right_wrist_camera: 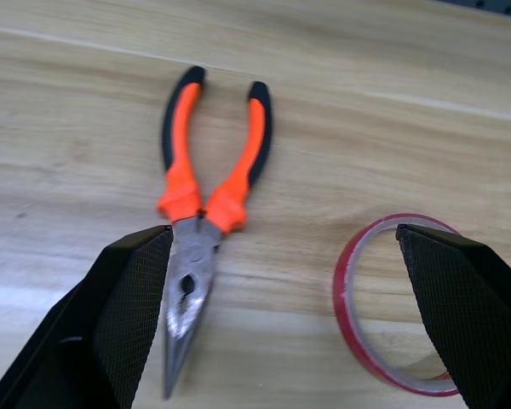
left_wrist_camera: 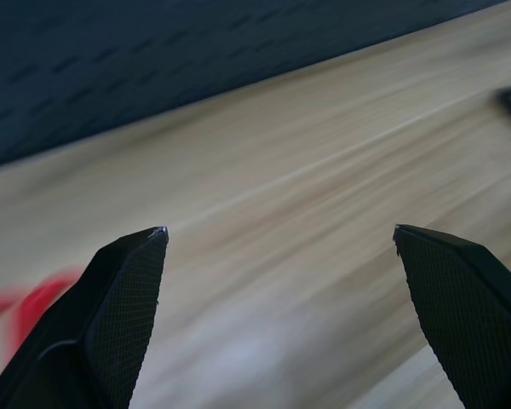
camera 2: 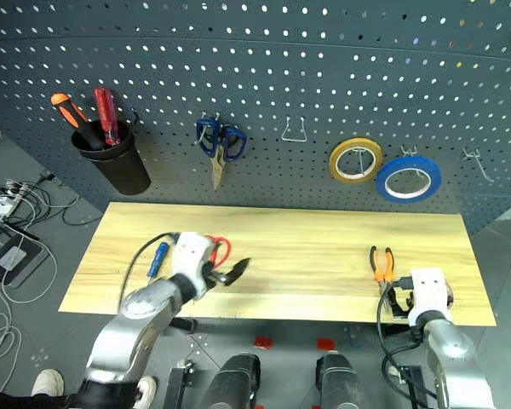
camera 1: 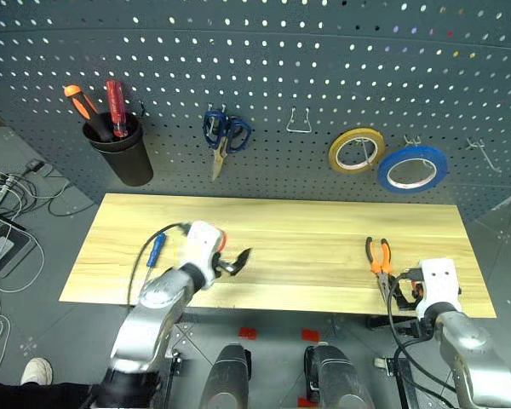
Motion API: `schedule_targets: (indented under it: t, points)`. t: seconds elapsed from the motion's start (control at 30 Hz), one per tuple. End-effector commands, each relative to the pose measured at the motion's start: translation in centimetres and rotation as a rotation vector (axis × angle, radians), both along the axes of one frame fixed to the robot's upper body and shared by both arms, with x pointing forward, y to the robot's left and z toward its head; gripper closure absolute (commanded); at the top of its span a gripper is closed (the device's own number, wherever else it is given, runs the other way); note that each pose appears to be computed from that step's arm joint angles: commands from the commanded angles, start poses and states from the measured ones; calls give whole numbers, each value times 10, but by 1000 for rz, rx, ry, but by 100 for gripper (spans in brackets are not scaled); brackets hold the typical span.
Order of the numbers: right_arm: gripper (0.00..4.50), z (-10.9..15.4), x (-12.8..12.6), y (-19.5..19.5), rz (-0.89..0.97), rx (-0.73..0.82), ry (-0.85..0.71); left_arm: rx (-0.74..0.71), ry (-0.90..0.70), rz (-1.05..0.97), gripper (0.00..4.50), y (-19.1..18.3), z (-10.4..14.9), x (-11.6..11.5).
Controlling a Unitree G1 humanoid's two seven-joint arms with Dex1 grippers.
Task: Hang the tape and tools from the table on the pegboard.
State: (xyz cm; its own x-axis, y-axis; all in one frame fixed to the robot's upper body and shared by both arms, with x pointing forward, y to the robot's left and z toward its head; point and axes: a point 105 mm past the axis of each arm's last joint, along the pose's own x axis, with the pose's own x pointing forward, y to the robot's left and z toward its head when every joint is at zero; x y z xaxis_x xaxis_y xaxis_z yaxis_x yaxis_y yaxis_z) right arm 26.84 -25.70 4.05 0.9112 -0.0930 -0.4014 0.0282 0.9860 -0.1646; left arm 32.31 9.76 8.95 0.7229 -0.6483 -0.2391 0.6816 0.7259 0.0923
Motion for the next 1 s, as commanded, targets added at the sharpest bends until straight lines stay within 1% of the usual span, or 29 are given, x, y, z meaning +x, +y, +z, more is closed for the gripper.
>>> schedule_targets:
  t: [0.03,0.23,0.4,0.5,0.63,1.0]
  points:
    - [0,4,-1,-14,-34,13,23,63,-50,-268,2,-37,3,-1]
    - [0,9,6,-17,-30,26,46,134,-171,-639,2,-102,18,3]
    - [0,13,13,-16,-36,42,34,139,-238,-791,2,-139,22,1]
    - [0,15,16,-16,-33,41,31,166,-302,-888,2,-155,21,-6]
    - [0,16,18,-19,-44,48,26,118,-348,-926,2,-172,28,-8]
    - [0,12,28,-16,-48,82,23,99,-373,-882,2,-178,36,6]
